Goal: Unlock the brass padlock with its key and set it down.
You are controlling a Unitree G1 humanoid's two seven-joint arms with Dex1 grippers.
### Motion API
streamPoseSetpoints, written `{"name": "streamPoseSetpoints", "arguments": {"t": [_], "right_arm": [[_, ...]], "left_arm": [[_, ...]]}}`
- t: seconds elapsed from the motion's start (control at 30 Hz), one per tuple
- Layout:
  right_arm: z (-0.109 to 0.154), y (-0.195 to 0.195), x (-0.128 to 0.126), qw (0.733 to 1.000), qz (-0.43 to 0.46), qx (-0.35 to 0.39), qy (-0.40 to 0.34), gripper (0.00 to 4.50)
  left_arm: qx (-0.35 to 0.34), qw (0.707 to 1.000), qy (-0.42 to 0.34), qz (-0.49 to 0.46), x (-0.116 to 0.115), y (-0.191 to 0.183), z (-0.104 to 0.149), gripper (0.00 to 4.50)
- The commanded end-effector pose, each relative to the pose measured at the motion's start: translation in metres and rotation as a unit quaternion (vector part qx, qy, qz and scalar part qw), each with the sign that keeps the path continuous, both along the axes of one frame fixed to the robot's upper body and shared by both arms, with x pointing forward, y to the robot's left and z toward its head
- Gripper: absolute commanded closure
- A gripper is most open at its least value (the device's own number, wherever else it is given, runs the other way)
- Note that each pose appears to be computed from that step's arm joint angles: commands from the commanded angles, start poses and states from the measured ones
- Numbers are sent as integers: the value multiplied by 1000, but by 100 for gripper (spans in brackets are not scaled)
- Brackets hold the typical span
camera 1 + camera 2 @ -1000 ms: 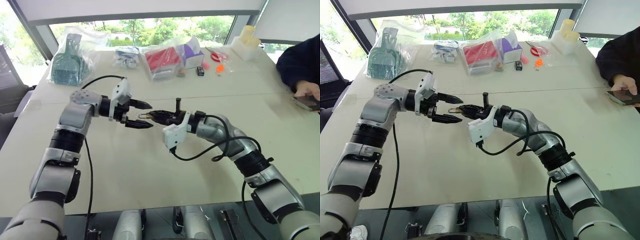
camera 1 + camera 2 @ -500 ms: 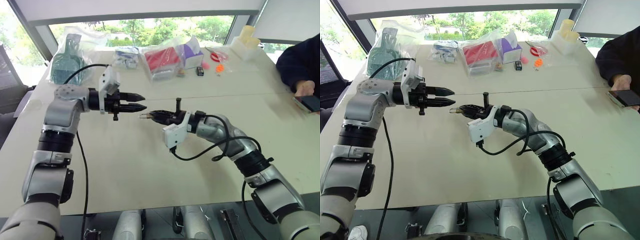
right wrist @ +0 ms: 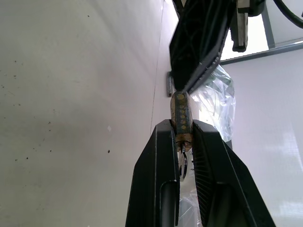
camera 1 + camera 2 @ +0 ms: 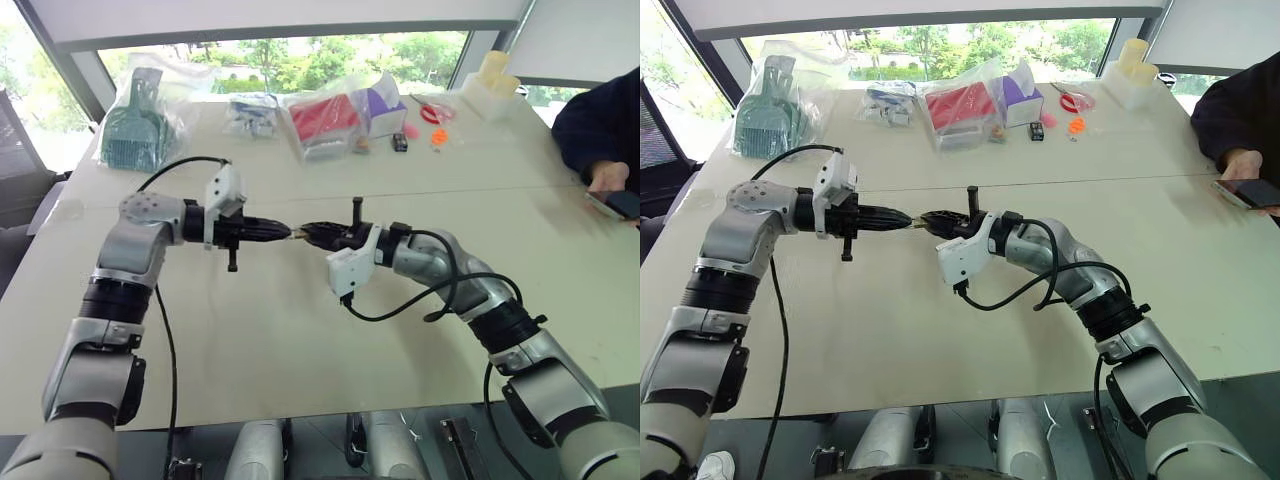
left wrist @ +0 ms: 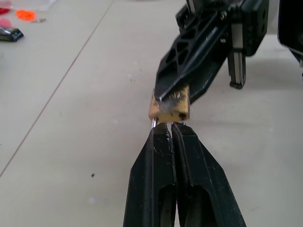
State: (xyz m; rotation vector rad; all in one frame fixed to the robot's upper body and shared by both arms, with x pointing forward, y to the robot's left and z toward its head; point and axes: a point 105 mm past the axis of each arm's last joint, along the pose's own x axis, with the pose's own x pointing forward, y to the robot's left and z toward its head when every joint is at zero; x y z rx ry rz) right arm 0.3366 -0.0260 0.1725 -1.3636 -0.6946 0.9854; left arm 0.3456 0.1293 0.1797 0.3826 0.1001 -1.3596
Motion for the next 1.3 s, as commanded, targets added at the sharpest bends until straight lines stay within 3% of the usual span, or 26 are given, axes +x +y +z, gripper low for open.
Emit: {"name": "streamPoseSetpoints", "arguments": {"t": [0.03,0.3,0.63,0.87,1.07,1.3], "right_arm": [[20,3,-3,999,13,23,-23,450],[23,6,-5,999,19,24,-24,450],[12,-2,0,1000,1,17,-7,450],[-19,-29,31,997,-69,-9,14,450],[-45,-46,48,992,-112,-25,51,450],[-48,-44,41,993,-93,-31,67,119]], "left_arm": [[16,1000,-18,5,2,3,-1,441],[-10,998,-40,46,23,2,-1,441],[-3,997,-31,71,22,23,-4,441],[28,994,-31,101,15,45,-17,441],[10,992,-36,119,10,44,-15,441],[0,992,-26,124,-5,42,-20,450]]}}
